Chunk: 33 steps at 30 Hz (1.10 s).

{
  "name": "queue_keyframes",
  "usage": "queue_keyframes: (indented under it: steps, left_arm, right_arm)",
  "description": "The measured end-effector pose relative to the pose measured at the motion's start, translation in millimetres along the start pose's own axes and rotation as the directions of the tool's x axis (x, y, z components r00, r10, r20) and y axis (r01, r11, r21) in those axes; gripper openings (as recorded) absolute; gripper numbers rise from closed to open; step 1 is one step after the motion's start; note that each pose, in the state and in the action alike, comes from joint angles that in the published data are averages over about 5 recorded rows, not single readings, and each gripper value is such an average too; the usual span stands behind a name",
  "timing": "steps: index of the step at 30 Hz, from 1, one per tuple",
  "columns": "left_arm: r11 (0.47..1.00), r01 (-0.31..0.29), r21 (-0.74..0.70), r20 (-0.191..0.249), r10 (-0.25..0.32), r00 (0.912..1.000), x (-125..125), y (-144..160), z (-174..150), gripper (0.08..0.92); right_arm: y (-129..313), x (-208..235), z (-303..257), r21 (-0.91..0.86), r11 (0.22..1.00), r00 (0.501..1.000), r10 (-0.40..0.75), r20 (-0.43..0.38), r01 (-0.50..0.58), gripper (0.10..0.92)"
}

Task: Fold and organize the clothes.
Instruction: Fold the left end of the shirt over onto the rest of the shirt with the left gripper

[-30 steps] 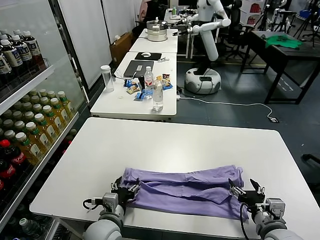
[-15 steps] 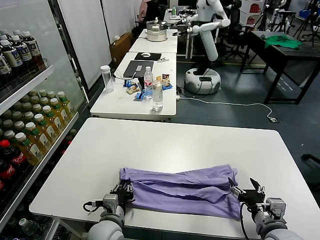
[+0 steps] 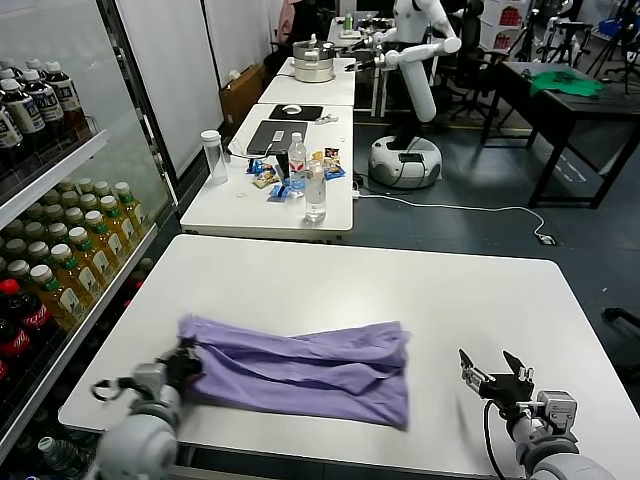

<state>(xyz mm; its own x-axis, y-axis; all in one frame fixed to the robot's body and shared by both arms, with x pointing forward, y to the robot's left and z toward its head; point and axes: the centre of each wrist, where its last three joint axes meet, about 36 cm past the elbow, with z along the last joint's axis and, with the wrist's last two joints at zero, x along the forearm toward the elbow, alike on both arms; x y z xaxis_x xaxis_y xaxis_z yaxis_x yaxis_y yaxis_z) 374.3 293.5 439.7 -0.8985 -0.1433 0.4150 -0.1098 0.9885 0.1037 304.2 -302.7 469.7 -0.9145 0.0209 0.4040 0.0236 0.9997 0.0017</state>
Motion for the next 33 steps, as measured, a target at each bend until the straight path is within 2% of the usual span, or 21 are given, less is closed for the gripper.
queue_keyframes:
  steps: [3, 6, 10, 14, 18, 24, 28, 33]
  left_arm:
    - [1.000, 0.027, 0.016, 0.020, -0.027, 0.9994, 3, 23, -14, 0.105]
    - [0.999, 0.019, 0.046, 0.044, -0.021, 0.9988, 12, 32, -28, 0.105]
    - [0.995, -0.041, 0.096, 0.084, 0.033, 0.9959, 30, 26, -43, 0.105]
    - [0.978, -0.139, 0.158, 0.128, 0.119, 0.9846, 50, 5, -55, 0.105]
    - [0.942, -0.251, 0.223, 0.149, 0.222, 0.9636, 65, -25, -58, 0.105]
    - [0.869, -0.388, 0.305, 0.151, 0.359, 0.9212, 75, -72, -52, 0.105]
    - [0.825, -0.449, 0.343, 0.143, 0.426, 0.8932, 72, -102, -47, 0.105]
    - [0.792, -0.490, 0.364, 0.122, 0.481, 0.8681, 63, -137, -41, 0.105]
  right_arm:
    - [1, 1, 1, -0.002, 1.000, 1.000, 0.001, 0.000, -0.001, 0.823]
    - [2, 3, 2, -0.003, 1.000, 1.000, 0.001, 0.000, -0.001, 0.823]
    - [4, 4, 3, -0.005, 1.000, 1.000, 0.003, -0.002, -0.003, 0.823]
    - [6, 6, 6, -0.006, 1.000, 1.000, 0.006, -0.005, -0.006, 0.823]
    - [8, 8, 8, -0.005, 1.000, 1.000, 0.008, -0.008, -0.008, 0.823]
    - [10, 10, 9, -0.002, 1.000, 1.000, 0.012, -0.007, -0.012, 0.823]
    - [10, 10, 9, -0.001, 1.000, 1.000, 0.015, -0.005, -0.015, 0.823]
    - [10, 8, 10, -0.002, 1.000, 1.000, 0.015, -0.005, -0.015, 0.823]
